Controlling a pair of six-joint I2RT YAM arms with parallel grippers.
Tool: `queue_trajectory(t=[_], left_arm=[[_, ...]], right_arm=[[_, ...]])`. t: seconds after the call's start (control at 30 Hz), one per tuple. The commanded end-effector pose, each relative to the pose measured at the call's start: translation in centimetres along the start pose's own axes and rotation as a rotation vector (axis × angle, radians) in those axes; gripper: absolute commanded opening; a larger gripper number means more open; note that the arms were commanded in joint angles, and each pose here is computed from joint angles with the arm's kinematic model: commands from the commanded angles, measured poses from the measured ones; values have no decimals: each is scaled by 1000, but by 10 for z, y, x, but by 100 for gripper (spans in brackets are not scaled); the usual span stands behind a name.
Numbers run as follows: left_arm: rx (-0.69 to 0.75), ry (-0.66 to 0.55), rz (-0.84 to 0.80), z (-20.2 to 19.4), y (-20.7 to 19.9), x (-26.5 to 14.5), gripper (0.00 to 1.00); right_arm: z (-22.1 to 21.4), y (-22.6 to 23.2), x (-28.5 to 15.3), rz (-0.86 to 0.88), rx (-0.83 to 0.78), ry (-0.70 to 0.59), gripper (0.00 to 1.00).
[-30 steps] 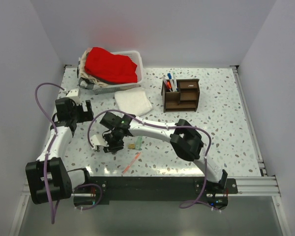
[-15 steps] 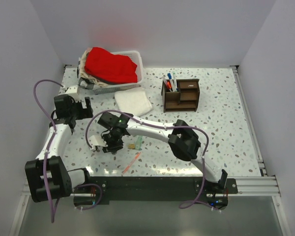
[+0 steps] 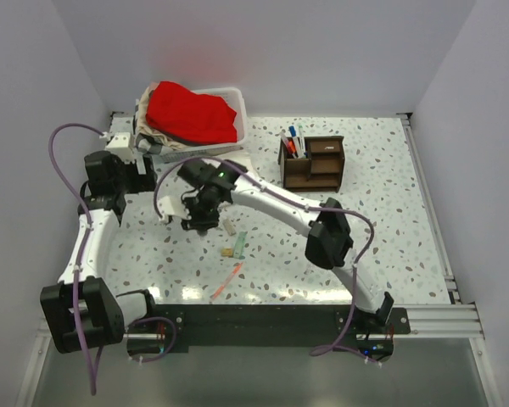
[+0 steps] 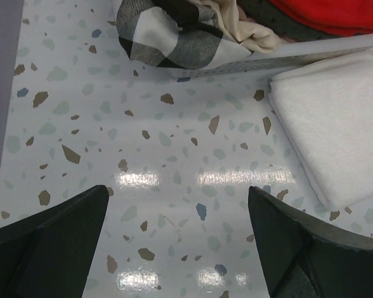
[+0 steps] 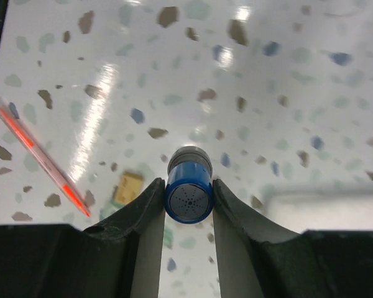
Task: Sort the stationery into containers
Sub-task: Close the pen cap at the center of the board, then place the stationery in the storage box.
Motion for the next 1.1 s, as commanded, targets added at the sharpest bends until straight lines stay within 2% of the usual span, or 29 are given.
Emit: queue_trajectory(t=[0.0,0.1,0.17,0.27,0.3,0.33,0.5,0.8,1.07], left_arm=[[59,-86,-56,34,-8,-8,99],[54,-88,-77,36,-11,-5,99],[41,-86,-93,38,-12,-3,98],[35,-81,-124,41,-16,-1,98],[37,-82,-129,42,-17,0,97],[36,-81,-131,44,-16,2,97],[34,-58,-132,41,-15,10,96],[-6,-25,-163,34,-18,20,95],[-14,-20,-176,34,-20,24,95]], right_arm=[[21,-15,-144,-247,-3,-67,0],[-6,-14,-174,-300,31,-16,0],[-43,-24,-184,-351,104,24,0],[-98,-45,-221,-469,310,7,0],[-111,-48,-227,-475,407,-33,0],[-144,-56,-241,-512,503,-24,0],[-205,-57,-276,-627,672,-12,0],[-272,-38,-285,-664,896,-5,0],[-300,-38,-277,-693,932,74,0]])
Point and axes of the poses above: each gripper's point midway between its finger pads, its own x axis out along the fingers, its own y axis along the line the jaws close on, z = x × y, the point moved 5 cm from there along -x, back along the fingers, and after that the axes turned 3 degrees about -x, right-handed, at the moved point
